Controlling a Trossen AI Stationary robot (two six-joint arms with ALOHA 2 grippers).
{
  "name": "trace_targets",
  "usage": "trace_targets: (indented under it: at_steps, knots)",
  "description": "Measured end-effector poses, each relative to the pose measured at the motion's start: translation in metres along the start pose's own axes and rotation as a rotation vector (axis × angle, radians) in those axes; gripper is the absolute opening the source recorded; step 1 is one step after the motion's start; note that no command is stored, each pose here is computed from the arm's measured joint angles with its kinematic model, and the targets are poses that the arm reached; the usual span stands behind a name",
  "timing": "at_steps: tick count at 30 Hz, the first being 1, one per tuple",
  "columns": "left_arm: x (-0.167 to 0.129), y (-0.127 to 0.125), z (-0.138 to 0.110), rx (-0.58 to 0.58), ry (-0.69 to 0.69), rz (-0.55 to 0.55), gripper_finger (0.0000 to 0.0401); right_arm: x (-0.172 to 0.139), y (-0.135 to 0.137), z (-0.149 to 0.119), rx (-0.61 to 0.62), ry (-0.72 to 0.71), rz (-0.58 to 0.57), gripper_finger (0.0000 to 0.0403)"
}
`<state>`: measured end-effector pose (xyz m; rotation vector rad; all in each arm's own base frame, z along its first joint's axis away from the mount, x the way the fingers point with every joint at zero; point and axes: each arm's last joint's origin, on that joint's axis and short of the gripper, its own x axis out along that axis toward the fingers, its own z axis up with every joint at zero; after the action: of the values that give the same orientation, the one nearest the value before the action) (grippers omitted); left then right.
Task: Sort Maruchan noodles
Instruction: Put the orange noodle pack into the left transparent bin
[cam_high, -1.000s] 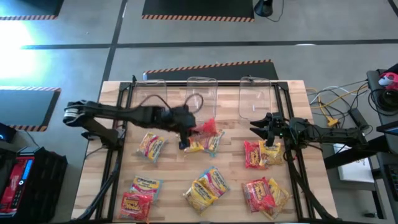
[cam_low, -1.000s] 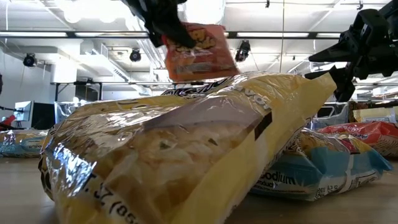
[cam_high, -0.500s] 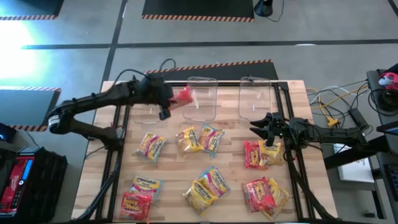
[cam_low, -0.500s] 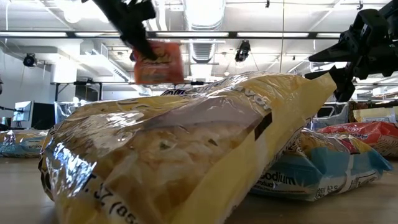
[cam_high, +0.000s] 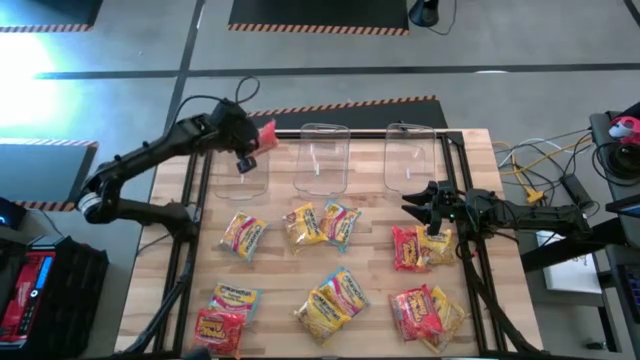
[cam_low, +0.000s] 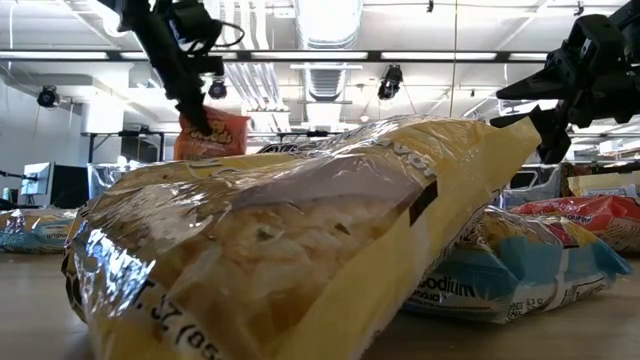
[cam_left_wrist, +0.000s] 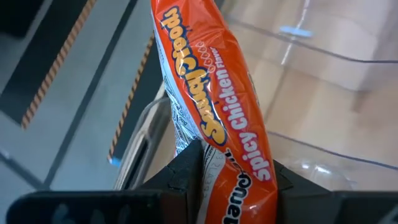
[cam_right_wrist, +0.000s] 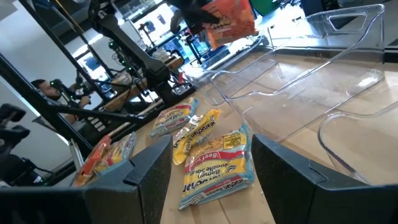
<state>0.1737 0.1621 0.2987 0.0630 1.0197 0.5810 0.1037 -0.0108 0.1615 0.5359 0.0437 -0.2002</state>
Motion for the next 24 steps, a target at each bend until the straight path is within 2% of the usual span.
trace_targets:
  at_steps: [5, 10, 15, 21, 24]
  knots:
    - [0.011, 0.012, -0.006, -0.090, 0.064, 0.039, 0.0075, 0.000, 0.000, 0.000, 0.000, 0.000, 0.000, 0.0208]
    - [0.024, 0.018, -0.010, -0.109, 0.137, 0.073, 0.0075, 0.000, 0.000, 0.000, 0.000, 0.000, 0.000, 0.0208]
    - [0.033, 0.020, -0.018, -0.106, 0.243, 0.053, 0.0075, 0.000, 0.000, 0.000, 0.000, 0.000, 0.000, 0.0208]
    - [0.031, 0.022, -0.023, -0.116, 0.273, 0.050, 0.0075, 0.000, 0.000, 0.000, 0.000, 0.000, 0.000, 0.0208]
    - [0.024, 0.024, -0.024, -0.119, 0.271, 0.094, 0.0075, 0.000, 0.000, 0.000, 0.000, 0.000, 0.000, 0.0208]
